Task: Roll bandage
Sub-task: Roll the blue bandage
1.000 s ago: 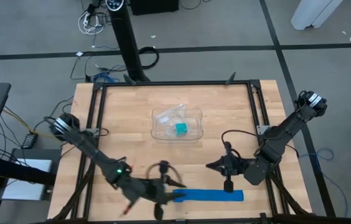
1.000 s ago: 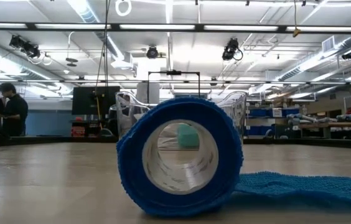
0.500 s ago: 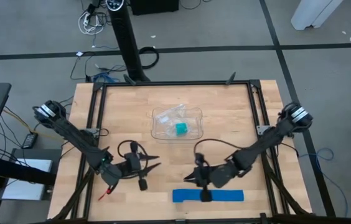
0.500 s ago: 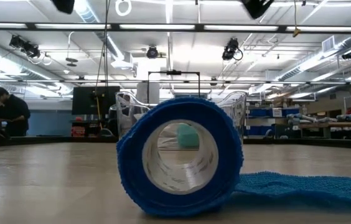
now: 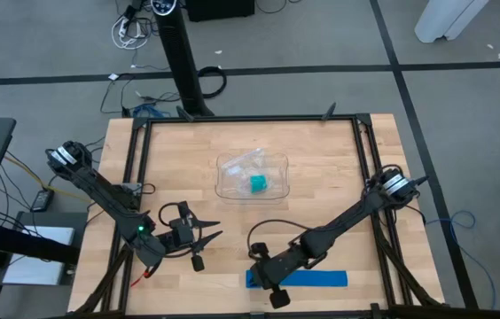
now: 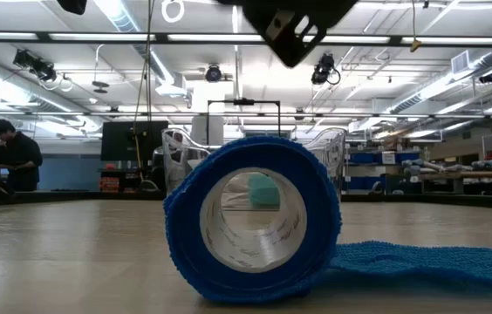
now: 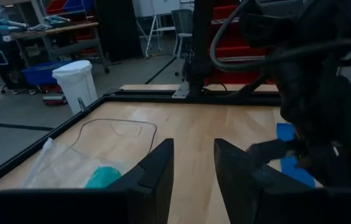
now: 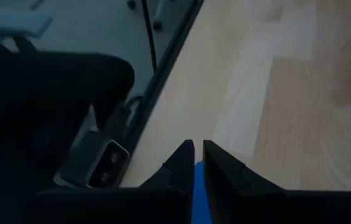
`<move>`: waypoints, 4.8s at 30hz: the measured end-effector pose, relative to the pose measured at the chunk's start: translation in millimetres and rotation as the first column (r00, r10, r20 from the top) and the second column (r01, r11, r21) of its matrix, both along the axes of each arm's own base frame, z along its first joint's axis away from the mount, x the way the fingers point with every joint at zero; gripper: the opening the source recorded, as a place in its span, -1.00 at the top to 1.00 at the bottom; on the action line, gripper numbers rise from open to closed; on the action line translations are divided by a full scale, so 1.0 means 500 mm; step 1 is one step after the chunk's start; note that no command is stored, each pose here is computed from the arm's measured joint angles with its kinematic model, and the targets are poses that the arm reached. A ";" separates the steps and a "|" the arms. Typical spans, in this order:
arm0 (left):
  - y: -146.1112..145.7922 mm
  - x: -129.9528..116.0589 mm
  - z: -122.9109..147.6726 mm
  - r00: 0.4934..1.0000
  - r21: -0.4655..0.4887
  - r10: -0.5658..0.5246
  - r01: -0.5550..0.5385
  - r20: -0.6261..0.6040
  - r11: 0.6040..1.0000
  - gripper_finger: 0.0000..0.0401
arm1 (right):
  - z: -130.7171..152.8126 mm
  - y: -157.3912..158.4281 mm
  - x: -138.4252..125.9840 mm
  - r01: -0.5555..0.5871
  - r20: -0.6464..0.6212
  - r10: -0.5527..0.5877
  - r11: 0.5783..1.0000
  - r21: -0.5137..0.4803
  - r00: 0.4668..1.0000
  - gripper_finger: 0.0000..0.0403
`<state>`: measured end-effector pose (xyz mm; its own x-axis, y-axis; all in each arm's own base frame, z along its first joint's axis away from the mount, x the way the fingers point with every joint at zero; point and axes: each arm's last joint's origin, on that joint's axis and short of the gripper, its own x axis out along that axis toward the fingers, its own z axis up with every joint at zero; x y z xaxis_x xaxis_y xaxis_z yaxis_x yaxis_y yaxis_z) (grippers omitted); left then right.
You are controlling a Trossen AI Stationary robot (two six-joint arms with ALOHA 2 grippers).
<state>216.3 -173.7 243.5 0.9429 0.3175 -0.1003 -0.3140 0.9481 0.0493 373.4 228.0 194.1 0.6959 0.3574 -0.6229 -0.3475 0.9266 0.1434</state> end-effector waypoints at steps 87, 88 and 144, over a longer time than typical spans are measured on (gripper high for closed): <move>0.006 -0.006 0.009 1.000 -0.036 -0.009 0.009 0.005 0.999 0.39 | 0.031 -0.008 -0.062 0.073 -0.171 -0.103 0.982 -0.174 0.980 0.89; 0.006 -0.007 0.009 1.000 -0.036 -0.010 0.010 0.004 0.999 0.39 | 0.029 -0.007 -0.056 0.070 -0.158 -0.097 0.983 -0.170 0.983 0.89; 0.010 -0.005 0.006 1.000 -0.031 -0.002 0.001 -0.008 1.000 0.39 | -0.059 0.008 -0.121 0.002 -0.615 -0.099 0.988 -0.155 0.782 0.89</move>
<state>213.9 -168.8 246.3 0.9425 0.3127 -0.1178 -0.3124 0.9497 0.0221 312.8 232.2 164.7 0.1569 0.2097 -0.9651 -0.1803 0.9669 0.1807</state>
